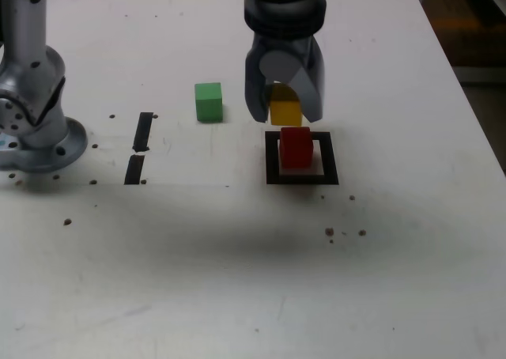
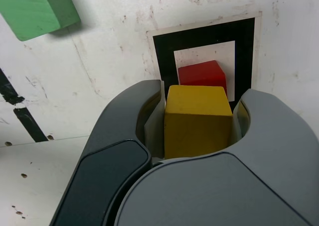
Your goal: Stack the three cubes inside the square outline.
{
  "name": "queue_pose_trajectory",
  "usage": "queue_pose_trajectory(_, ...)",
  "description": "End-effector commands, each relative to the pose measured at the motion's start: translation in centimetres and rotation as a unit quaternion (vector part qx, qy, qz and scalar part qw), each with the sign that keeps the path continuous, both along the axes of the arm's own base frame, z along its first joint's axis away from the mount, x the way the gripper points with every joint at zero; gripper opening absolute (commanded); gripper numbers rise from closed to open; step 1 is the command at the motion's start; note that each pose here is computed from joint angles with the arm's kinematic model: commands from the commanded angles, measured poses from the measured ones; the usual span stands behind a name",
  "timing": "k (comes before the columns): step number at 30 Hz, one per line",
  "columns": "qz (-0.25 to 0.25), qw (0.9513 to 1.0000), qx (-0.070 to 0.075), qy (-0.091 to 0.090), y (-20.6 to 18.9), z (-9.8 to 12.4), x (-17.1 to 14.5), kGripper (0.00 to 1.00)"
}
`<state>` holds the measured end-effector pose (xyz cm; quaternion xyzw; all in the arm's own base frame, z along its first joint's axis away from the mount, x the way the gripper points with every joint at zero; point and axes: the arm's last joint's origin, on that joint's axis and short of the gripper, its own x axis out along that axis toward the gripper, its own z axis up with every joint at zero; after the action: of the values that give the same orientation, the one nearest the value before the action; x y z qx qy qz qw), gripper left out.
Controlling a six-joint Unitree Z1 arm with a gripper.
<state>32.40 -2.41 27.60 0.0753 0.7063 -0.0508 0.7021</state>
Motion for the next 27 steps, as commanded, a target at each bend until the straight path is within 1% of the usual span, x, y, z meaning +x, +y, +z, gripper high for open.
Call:
queue_pose_trajectory(1,0.0,1.0,-0.004,-0.001,-0.1,0.0,0.2,0.06)
queue_pose_trajectory(9,-0.003,0.9998,-0.013,-0.012,-0.4,-0.2,0.8,0.07)
queue_pose_trajectory(19,-0.004,0.9996,-0.025,-0.009,-0.6,-1.0,0.8,0.1)
queue_pose_trajectory(27,-0.004,0.9996,-0.028,-0.007,-0.6,-1.2,0.7,0.19)
